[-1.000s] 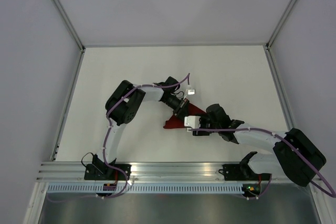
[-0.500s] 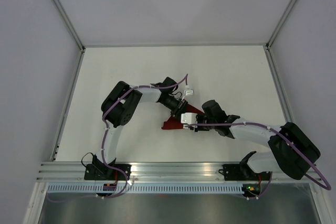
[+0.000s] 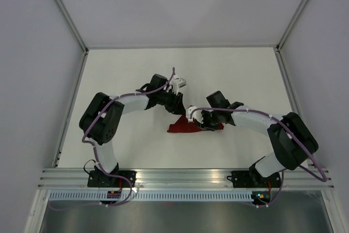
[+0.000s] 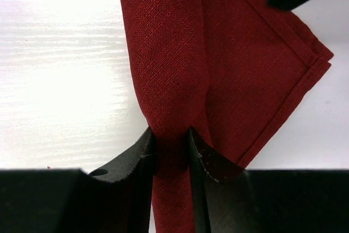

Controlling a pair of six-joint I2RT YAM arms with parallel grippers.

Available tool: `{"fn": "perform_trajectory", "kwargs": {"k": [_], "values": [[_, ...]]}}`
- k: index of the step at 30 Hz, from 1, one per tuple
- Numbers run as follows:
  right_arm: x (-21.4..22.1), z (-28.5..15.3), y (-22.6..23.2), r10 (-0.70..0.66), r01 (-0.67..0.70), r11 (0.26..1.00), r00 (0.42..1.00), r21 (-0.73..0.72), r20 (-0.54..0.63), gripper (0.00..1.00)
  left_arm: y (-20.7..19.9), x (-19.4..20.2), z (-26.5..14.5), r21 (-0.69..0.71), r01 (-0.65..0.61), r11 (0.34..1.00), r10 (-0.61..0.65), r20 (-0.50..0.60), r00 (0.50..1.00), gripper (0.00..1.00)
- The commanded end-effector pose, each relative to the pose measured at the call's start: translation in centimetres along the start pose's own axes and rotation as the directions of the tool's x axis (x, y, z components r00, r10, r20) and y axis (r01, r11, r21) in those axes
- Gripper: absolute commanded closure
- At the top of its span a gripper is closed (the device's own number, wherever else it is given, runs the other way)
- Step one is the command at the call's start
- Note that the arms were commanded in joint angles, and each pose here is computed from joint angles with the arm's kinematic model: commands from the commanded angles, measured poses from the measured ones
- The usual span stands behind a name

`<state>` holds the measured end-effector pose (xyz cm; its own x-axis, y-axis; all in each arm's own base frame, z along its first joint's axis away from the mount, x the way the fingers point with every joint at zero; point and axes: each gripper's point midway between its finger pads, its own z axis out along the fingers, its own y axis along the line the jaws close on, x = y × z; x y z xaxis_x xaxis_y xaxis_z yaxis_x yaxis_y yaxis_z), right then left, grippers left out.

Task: Fold the napkin, place the utensils inside, and roll it up
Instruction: Roll the napkin with the utensil

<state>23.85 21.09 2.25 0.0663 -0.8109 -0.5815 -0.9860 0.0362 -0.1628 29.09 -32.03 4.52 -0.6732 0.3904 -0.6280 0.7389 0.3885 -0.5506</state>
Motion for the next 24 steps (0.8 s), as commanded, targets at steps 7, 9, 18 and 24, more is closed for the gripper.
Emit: {"fn": "perform_trajectory", "kwargs": {"k": [7, 9, 18, 24], "values": [[3.1, 0.2, 3.6, 0.178, -0.210, 0.917, 0.976, -0.340, -0.124, 0.78, -0.6, -7.8, -7.8, -0.358, -0.043, 0.933, 0.216, 0.461, 0.861, 0.61], [3.2, 0.7, 2.8, 0.188, -0.224, 0.902, 0.973, -0.368, -0.131, 0.78, -1.4, -8.1, -8.3, -0.418, -0.084, 0.905, 0.299, 0.482, 0.824, 0.59], [4.0, 1.7, 2.1, 0.295, -0.357, 0.793, 0.934, -0.495, -0.200, 0.78, -5.3, -4.0, -6.7, -0.641, -0.273, 0.717, 0.600, 0.369, 0.710, 0.56], [4.8, 2.3, 1.3, 0.326, -0.404, 0.763, 0.914, -0.504, -0.240, 0.78, -7.4, -2.6, -2.4, -0.652, -0.472, 0.594, 0.729, 0.187, 0.658, 0.55]]}}
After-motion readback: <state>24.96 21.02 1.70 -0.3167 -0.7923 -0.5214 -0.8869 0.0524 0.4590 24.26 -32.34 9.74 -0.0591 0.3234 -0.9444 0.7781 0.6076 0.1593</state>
